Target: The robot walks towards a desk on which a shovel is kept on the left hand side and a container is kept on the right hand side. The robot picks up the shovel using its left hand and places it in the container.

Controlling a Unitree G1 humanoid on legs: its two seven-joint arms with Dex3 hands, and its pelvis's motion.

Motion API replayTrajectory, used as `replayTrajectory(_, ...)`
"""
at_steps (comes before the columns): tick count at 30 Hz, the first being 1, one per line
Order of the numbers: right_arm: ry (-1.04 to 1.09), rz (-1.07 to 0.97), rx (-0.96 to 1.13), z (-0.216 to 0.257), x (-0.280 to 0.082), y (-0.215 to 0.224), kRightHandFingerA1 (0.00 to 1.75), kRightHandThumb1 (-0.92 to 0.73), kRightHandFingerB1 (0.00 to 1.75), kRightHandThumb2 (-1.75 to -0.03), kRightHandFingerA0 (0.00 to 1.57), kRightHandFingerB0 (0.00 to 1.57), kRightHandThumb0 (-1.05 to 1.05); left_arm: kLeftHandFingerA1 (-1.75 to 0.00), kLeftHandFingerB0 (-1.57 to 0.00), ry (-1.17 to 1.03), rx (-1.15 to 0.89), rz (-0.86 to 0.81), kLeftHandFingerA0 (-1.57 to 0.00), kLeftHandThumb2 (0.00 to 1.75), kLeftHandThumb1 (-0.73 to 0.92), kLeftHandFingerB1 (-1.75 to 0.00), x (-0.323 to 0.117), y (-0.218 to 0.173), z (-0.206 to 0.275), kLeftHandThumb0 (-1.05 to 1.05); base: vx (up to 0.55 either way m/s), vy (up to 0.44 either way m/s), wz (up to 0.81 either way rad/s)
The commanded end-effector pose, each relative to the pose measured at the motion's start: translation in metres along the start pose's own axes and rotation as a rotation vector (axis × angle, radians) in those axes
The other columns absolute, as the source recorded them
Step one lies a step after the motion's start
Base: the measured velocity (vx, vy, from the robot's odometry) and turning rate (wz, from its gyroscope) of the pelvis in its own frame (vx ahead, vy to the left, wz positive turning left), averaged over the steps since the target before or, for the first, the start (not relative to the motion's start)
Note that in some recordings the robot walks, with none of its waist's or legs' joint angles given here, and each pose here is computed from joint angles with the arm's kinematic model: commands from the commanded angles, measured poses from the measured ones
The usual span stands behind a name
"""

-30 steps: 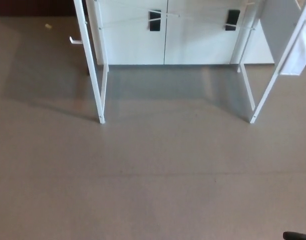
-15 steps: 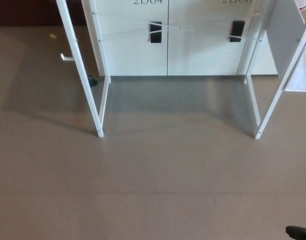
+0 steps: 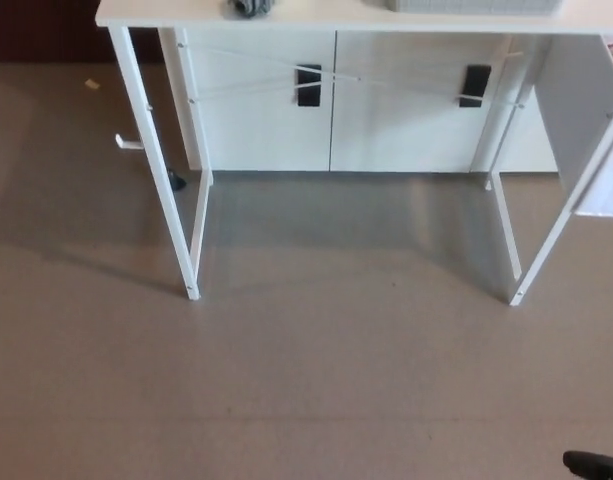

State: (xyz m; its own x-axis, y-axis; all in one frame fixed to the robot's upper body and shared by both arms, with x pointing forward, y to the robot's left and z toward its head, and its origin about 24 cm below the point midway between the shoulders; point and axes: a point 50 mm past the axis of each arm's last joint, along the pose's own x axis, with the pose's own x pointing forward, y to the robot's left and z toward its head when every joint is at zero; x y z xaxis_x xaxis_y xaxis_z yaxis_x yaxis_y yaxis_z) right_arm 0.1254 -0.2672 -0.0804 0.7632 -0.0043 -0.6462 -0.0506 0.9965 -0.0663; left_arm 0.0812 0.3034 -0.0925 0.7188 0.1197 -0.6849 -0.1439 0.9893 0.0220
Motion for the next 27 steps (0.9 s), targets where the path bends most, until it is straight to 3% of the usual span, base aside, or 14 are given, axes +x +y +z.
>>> replayTrajectory(1,0.002,-0.022,-0.017,-0.0003,-0.0018,-0.0036,0.56,-0.49,0.46,-0.54,0.72,0.43,-0.21,-0.49,-0.25,-0.020,0.020,0.011,-0.28,0.81,0.48,-0.45,-0.0021,0.0022,0.0014,-0.54,0.15,-0.117,0.10)
replayTrajectory(2,0.000,-0.022,-0.020,0.0003,-0.0015,-0.0036,0.56,-0.48,0.46,-0.54,0.72,0.42,-0.22,-0.38,-0.34,-0.022,0.022,0.010,-0.33,0.59,0.64,-0.37,-0.0017,0.0019,0.0021,-0.47,0.15,-0.099,0.09)
replayTrajectory(6,-0.004,-0.012,-0.018,-0.0004,-0.0017,-0.0028,0.56,-0.49,0.47,-0.54,0.72,0.43,-0.21,-0.37,-0.34,-0.025,0.026,0.010,-0.34,0.59,0.64,-0.36,-0.0025,0.0029,0.0014,-0.46,0.11,-0.157,0.07)
replayTrajectory(8,0.001,-0.010,-0.046,-0.0015,-0.0029,-0.0028,0.55,-0.49,0.46,-0.54,0.70,0.42,-0.24,-0.49,-0.25,-0.015,0.030,0.016,-0.28,0.81,0.49,-0.45,-0.0035,0.0026,0.0007,-0.53,0.19,-0.287,-0.11)
replayTrajectory(12,0.001,-0.007,-0.016,-0.0013,-0.0011,-0.0024,0.58,-0.47,0.47,-0.53,0.71,0.41,-0.23,-0.38,-0.33,-0.015,0.035,0.006,-0.34,0.59,0.64,-0.36,-0.0034,0.0034,-0.0001,-0.47,0.23,-0.231,0.11)
replayTrajectory(13,0.002,-0.003,-0.011,-0.0024,-0.0018,-0.0022,0.58,-0.47,0.47,-0.53,0.71,0.41,-0.24,-0.49,-0.23,-0.012,0.032,0.012,-0.29,0.82,0.49,-0.45,-0.0034,0.0038,-0.0009,-0.53,0.14,-0.127,0.01)
replayTrajectory(14,0.002,-0.002,-0.018,-0.0026,-0.0021,-0.0022,0.57,-0.47,0.47,-0.53,0.71,0.41,-0.26,-0.49,-0.24,-0.011,0.032,0.015,-0.29,0.81,0.49,-0.45,-0.0037,0.0038,-0.0014,-0.53,0.12,-0.093,-0.04)
replayTrajectory(15,0.003,0.000,-0.025,-0.0030,-0.0025,-0.0022,0.57,-0.46,0.47,-0.53,0.72,0.42,-0.25,-0.38,-0.34,-0.009,0.037,0.018,-0.34,0.59,0.64,-0.36,-0.0043,0.0040,-0.0022,-0.48,0.13,-0.071,0.00)
replayTrajectory(16,0.009,-0.006,-0.024,-0.0036,-0.0024,-0.0022,0.57,-0.47,0.46,-0.53,0.74,0.43,-0.25,-0.49,-0.24,-0.009,0.043,0.015,-0.29,0.81,0.49,-0.45,-0.0046,0.0041,-0.0025,-0.55,0.13,-0.047,-0.06)
replayTrajectory(19,0.006,-0.002,-0.030,-0.0046,-0.0037,-0.0014,0.57,-0.46,0.47,-0.53,0.72,0.42,-0.25,-0.49,-0.24,-0.005,0.045,0.020,-0.29,0.81,0.48,-0.45,-0.0055,0.0043,-0.0037,-0.55,0.12,-0.015,-0.06)
replayTrajectory(20,0.005,-0.002,-0.032,-0.0057,-0.0043,-0.0014,0.57,-0.46,0.47,-0.53,0.72,0.43,-0.26,-0.38,-0.34,-0.006,0.049,0.016,-0.34,0.59,0.64,-0.36,-0.0063,0.0045,-0.0041,-0.48,0.14,0.013,-0.02)
replayTrajectory(24,0.011,-0.005,-0.056,-0.0055,-0.0034,-0.0016,0.56,-0.46,0.46,-0.53,0.72,0.43,-0.29,-0.49,-0.24,-0.015,0.065,0.012,-0.29,0.82,0.49,-0.45,-0.0073,0.0040,-0.0029,-0.55,0.19,0.155,0.01)
replayTrajectory(26,0.013,-0.007,-0.044,-0.0059,-0.0030,-0.0015,0.56,-0.46,0.46,-0.53,0.73,0.43,-0.27,-0.37,-0.33,-0.014,0.065,0.010,-0.34,0.59,0.65,-0.36,-0.0067,0.0045,-0.0031,-0.49,0.21,0.245,0.07)
replayTrajectory(27,0.012,-0.007,-0.051,-0.0055,-0.0024,-0.0015,0.57,-0.46,0.47,-0.53,0.74,0.44,-0.28,-0.49,-0.23,-0.015,0.070,0.015,-0.29,0.82,0.49,-0.45,-0.0067,0.0048,-0.0033,-0.56,0.17,0.025,0.05)
